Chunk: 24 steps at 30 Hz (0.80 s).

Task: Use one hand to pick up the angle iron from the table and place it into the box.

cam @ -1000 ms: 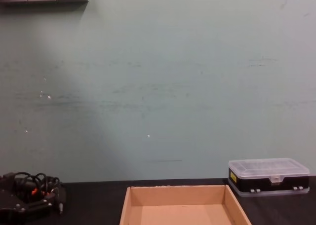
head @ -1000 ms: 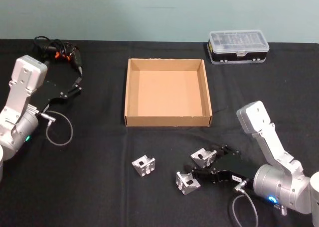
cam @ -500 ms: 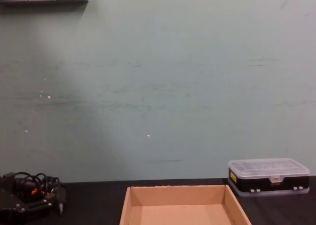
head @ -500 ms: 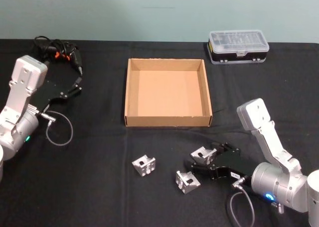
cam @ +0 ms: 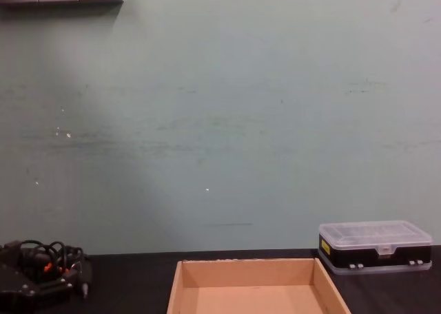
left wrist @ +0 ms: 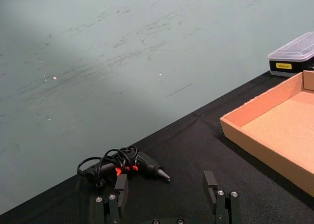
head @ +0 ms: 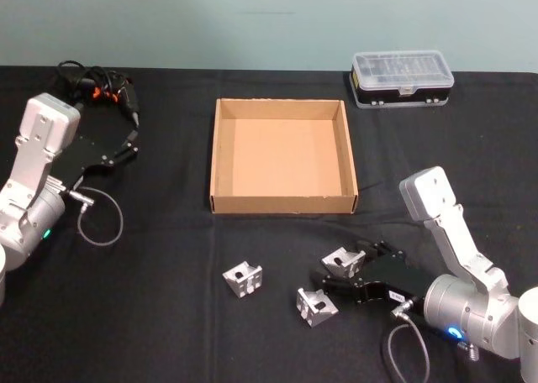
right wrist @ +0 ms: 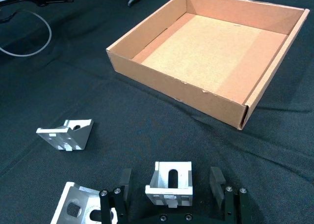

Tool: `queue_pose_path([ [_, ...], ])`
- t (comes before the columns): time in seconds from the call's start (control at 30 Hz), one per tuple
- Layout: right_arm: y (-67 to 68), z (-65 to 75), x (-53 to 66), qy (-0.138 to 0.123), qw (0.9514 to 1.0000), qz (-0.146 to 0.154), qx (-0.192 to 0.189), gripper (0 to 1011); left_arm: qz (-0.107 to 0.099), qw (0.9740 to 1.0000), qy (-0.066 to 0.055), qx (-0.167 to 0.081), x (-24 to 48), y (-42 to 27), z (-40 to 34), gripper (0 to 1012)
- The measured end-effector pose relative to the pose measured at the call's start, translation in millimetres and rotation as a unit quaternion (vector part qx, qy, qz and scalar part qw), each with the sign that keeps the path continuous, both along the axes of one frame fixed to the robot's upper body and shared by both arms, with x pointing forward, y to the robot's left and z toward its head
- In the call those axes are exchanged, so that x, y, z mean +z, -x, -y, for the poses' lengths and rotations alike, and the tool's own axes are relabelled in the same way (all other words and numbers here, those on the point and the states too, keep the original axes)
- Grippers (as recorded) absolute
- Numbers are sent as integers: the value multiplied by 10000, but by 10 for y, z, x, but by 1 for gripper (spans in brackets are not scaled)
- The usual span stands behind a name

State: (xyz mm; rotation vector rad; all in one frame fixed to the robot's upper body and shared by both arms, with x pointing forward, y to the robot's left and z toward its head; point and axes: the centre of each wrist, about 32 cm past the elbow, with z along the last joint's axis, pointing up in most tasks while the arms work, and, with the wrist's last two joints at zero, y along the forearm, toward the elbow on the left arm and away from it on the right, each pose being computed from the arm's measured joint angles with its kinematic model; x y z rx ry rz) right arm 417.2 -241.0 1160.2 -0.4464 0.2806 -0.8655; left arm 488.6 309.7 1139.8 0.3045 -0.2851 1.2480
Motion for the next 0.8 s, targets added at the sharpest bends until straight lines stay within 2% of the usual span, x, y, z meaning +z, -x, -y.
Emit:
queue_pose_path([
  [0.3,1,0,1,-3,10000,-1,5,998,0,10000,0,0,0,0,0,1000],
  [0.53,1,0,3,-4,10000,1,7,863,0,10000,0,0,0,0,0,1000],
  [0.73,1,0,3,-3,10000,1,7,651,0,10000,0,0,0,0,0,1000],
  [0.8,1,0,3,-3,10000,2,7,611,0,10000,0,0,0,0,0,1000],
])
